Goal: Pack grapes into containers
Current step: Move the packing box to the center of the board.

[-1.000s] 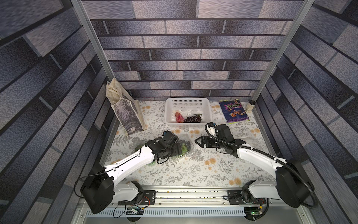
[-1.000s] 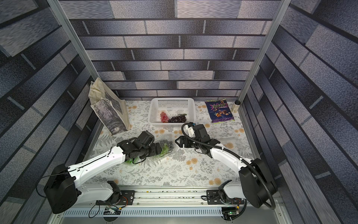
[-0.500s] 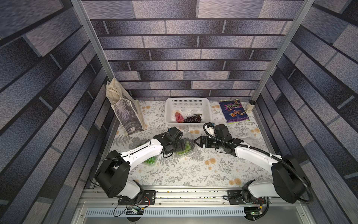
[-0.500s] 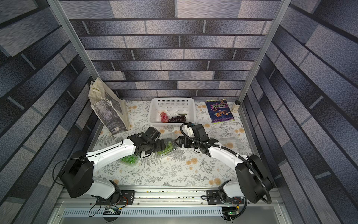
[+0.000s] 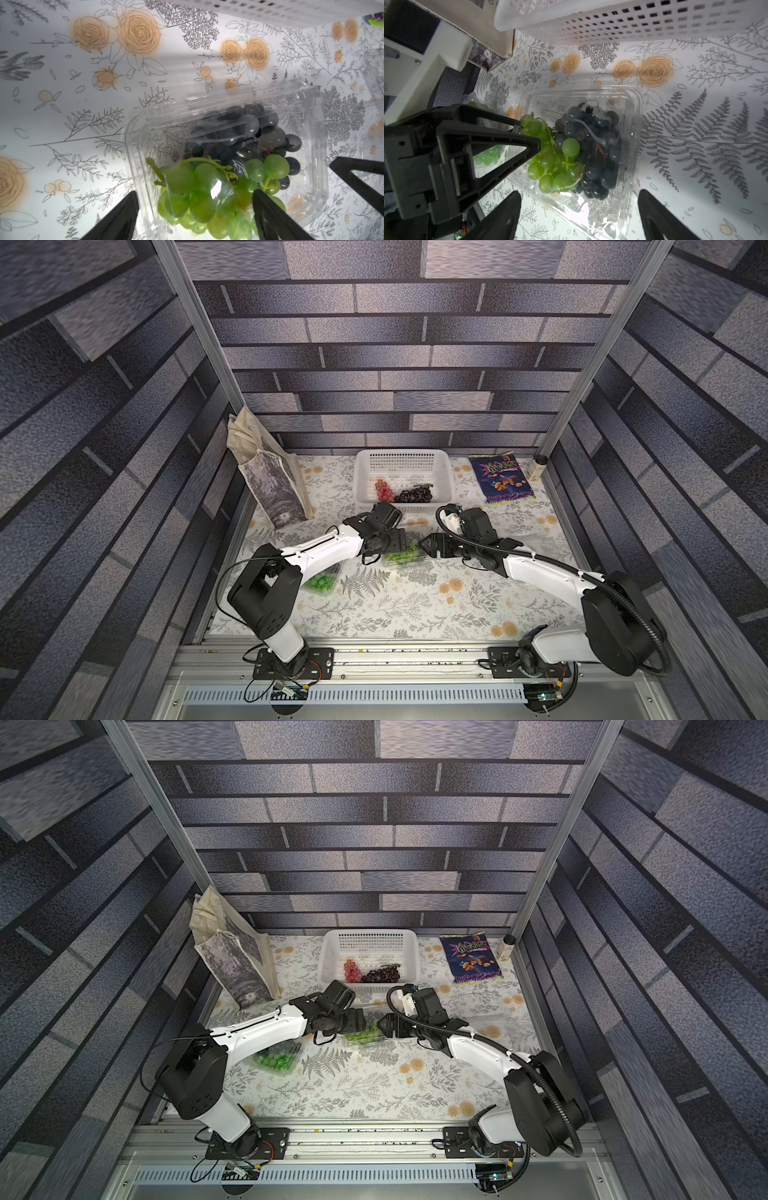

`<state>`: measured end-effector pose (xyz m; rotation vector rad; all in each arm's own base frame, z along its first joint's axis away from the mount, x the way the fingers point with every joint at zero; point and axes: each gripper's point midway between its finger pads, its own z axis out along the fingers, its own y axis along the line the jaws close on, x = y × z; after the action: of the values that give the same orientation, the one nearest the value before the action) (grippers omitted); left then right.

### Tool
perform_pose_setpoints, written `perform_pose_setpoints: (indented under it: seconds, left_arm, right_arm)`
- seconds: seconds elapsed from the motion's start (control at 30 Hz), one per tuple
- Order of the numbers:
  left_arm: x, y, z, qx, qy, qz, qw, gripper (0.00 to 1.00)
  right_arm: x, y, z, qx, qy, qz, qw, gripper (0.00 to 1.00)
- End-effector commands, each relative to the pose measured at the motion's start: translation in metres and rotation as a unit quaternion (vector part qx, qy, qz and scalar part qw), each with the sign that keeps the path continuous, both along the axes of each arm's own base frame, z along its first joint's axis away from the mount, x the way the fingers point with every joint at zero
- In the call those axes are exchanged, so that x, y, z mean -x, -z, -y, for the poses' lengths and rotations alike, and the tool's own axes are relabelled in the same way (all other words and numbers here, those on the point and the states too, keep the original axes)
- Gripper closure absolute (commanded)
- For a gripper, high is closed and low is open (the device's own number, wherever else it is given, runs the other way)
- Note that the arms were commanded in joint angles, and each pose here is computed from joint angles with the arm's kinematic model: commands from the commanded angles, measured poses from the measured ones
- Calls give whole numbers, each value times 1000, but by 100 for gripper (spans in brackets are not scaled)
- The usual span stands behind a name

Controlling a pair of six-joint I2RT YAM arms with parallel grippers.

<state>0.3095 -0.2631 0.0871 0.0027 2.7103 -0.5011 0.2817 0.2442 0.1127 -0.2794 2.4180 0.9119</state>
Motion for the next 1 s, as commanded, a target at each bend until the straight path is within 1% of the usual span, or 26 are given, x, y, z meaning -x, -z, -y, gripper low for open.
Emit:
perform_pose_setpoints:
  seconds: [0.0,0.27,0.4,0.47,0.57,0.7,0.9,0.97]
  left_arm:
    - [-15,-10,12,9,24,25,999,14]
    - [-32,-17,42,23,63,52,996,14]
    - [-38,-23,60,38,82,69,994,14]
    - [-39,-24,63,51,82,68,993,14]
    - [-38,-25,55,65,70,64,993,14]
    - [-31,-31,31,69,47,68,994,13]
    - [-11,-45,-4,83,9,71,994,13]
    - [-3,-49,-11,89,2,72,993,13]
  right_arm:
    - [5,-3,20,25,27,16,999,11]
    - [23,-28,46,32,64,40,997,11]
    - [28,-33,47,33,58,41,997,13]
    - [27,-34,47,36,56,42,997,13]
    - [26,-39,45,33,52,46,997,14]
    - [24,-41,40,33,44,48,997,14]
    - [21,-47,24,36,23,56,997,16]
    - [19,-50,16,38,12,61,997,21]
